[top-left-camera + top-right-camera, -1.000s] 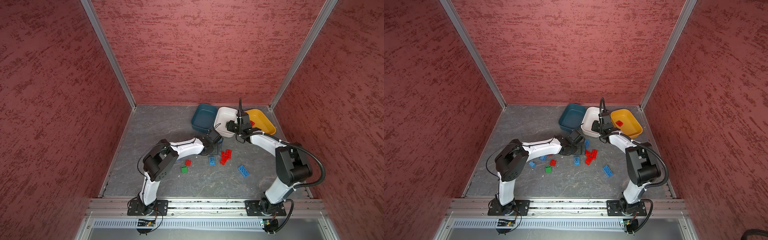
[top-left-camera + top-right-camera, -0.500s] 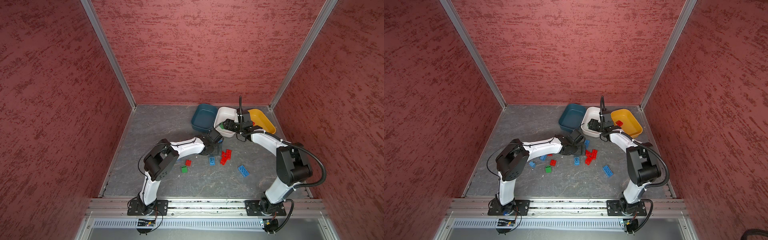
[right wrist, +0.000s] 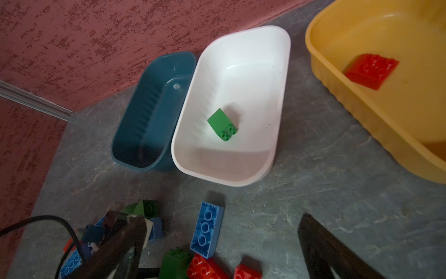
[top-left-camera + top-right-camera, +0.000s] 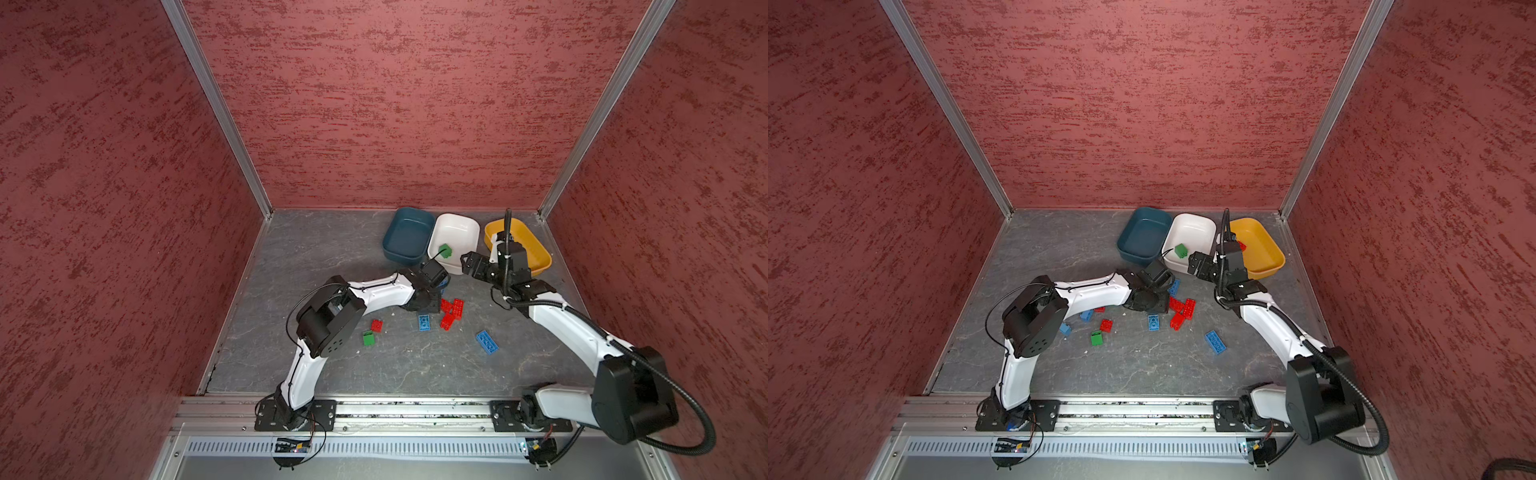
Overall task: Sort the legos into containers by color
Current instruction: 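Grasp another tall green brick with the left gripper while the right withdraws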
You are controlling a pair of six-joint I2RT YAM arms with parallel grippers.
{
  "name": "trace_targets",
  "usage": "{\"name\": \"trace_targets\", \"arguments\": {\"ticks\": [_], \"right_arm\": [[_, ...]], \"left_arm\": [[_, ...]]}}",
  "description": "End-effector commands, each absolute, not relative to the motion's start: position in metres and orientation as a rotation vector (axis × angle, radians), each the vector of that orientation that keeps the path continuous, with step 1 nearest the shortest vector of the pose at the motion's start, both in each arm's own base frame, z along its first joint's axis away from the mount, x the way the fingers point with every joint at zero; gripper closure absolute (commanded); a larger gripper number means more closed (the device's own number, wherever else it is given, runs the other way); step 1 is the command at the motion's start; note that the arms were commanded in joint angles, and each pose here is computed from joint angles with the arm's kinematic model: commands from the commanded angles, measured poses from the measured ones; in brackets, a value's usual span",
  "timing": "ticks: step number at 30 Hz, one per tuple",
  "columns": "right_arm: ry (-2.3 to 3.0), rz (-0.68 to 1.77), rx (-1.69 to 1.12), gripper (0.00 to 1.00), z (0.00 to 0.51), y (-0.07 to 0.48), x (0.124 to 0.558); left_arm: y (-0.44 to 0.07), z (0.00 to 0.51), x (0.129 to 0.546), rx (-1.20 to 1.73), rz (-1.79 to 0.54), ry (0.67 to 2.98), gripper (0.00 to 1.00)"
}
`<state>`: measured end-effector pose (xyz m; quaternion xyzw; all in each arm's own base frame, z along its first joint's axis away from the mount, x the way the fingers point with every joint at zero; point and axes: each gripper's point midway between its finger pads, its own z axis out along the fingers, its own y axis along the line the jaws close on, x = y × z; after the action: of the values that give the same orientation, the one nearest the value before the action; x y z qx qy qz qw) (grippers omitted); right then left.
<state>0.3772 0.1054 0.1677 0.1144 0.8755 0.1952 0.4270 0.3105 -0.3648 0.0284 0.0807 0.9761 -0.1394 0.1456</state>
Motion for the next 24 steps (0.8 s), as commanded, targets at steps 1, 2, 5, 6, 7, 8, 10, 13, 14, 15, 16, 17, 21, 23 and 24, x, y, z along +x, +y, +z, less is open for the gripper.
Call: {"name": "trace_targets", "arguments": {"ticks": [1, 2, 5, 6, 7, 8, 10, 13, 14, 15, 16, 17, 21, 23, 24], "right_arm": [[2.152, 0.439, 0.277, 0.01, 0.175, 0.096, 0.372], [2.151, 0.427, 0.277, 0.01, 0.174, 0.094, 0.369], [2.127, 0.402, 0.287, 0.01, 0.177, 0.087, 0.366], [2.12, 0.402, 0.279, 0.01, 0.177, 0.088, 0.366], [2.116, 0.399, 0.28, 0.01, 0.178, 0.087, 0.366], [2.113, 0.397, 0.285, 0.01, 0.178, 0.086, 0.366], [2.113, 0.39, 0.294, 0.01, 0.178, 0.085, 0.368], [2.117, 0.391, 0.295, 0.01, 0.177, 0.085, 0.369], [2.122, 0.392, 0.292, 0.01, 0.176, 0.086, 0.369], [2.125, 0.394, 0.285, 0.01, 0.176, 0.087, 0.37], [2.129, 0.393, 0.286, 0.01, 0.175, 0.087, 0.37], [2.134, 0.4, 0.272, 0.01, 0.174, 0.088, 0.369], [2.15, 0.399, 0.278, 0.01, 0.168, 0.088, 0.368], [2.142, 0.389, 0.317, 0.01, 0.165, 0.084, 0.367], [2.137, 0.39, 0.323, 0.01, 0.164, 0.083, 0.366]], "left_arm": [[-0.357, 0.018, 0.308, 0.228, -0.331, 2.836, 0.43], [-0.356, 0.019, 0.309, 0.222, -0.322, 2.833, 0.46], [-0.353, 0.02, 0.31, 0.206, -0.307, 2.822, 0.52], [-0.353, 0.022, 0.31, 0.205, -0.309, 2.816, 0.54], [-0.353, 0.023, 0.31, 0.205, -0.311, 2.809, 0.56], [-0.353, 0.025, 0.31, 0.209, -0.319, 2.799, 0.58], [-0.354, 0.027, 0.31, 0.217, -0.338, 2.789, 0.63], [-0.355, 0.026, 0.31, 0.216, -0.337, 2.788, 0.69], [-0.355, 0.026, 0.31, 0.219, -0.338, 2.788, 0.71], [-0.355, 0.026, 0.31, 0.221, -0.338, 2.788, 0.74], [-0.356, 0.027, 0.31, 0.222, -0.34, 2.785, 0.76], [-0.356, 0.028, 0.31, 0.225, -0.34, 2.779, 0.79], [-0.353, 0.045, 0.314, 0.205, -0.31, 2.692, 0.88], [-0.354, 0.058, 0.317, 0.194, -0.334, 2.637, 0.94], [-0.356, 0.065, 0.319, 0.195, -0.36, 2.611, 1.0]]}}
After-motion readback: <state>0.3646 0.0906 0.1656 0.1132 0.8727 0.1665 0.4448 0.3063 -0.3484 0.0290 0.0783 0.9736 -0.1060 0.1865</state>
